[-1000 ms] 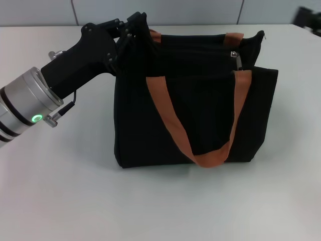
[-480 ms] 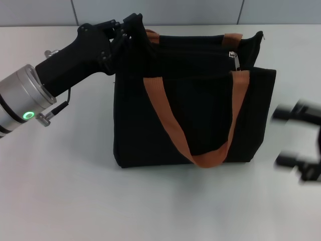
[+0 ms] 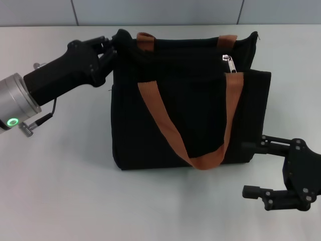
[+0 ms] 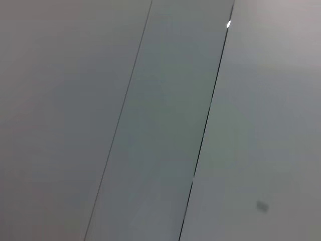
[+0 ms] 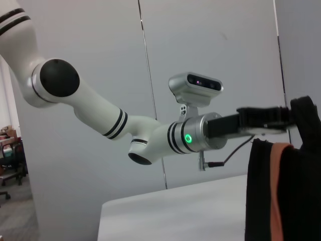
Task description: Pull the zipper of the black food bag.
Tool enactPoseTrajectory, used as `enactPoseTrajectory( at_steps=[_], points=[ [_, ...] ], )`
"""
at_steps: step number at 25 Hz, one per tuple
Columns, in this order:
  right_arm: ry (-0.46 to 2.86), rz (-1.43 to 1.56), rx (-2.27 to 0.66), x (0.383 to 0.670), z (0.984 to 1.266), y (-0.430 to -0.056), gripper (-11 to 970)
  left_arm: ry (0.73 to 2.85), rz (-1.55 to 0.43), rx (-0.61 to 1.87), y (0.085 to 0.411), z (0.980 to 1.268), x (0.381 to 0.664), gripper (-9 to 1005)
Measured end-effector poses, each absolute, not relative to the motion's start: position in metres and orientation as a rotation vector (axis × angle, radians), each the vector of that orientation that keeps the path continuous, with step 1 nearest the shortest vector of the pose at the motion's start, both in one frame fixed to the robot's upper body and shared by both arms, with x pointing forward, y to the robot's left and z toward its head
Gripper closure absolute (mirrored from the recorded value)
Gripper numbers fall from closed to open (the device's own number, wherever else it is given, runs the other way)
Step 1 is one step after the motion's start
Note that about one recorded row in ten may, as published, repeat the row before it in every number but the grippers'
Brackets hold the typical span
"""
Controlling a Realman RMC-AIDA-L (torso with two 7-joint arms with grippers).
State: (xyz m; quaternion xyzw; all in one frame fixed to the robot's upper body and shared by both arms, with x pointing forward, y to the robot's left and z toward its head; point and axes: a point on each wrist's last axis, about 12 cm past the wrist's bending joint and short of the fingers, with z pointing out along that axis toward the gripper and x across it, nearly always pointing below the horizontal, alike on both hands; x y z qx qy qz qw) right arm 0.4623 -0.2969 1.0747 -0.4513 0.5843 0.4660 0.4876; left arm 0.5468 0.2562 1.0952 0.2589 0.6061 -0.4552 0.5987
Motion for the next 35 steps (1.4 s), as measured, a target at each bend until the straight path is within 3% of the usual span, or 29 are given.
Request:
enactPoseTrajectory(
  at_steps=[6,11,15,20,24,28,35],
  points=[
    [1.414,1.144,-1.099,0.467,1.074,-0.289,167,1.500,-1.013,0.679,0.279,1.103,0.548,844],
    [1.423,1.133,-1.094,0.470,1.071,-0.284,167,1.551,-1.010,0.705,0.322,1.115,0.535,753],
    [1.422,1.126,-1.096,0.474,1.070,-0.279,167,1.439,-1.046,0.740,0.342,1.124,0.509,563],
    [1.397,1.126,-1.108,0.474,1.069,-0.275,167,1.322,-1.097,0.889,0.329,1.117,0.487,326],
    [1.405,1.135,-1.125,0.472,1.067,-0.273,167,1.325,-1.196,1.035,0.296,1.096,0.474,164],
    [1.438,1.136,-1.155,0.471,1.061,-0.271,167,1.350,-1.189,1.082,0.276,1.077,0.465,167],
    [1.471,1.124,-1.178,0.470,1.056,-0.270,167,1.396,-1.204,1.085,0.273,1.067,0.461,169]
  ],
)
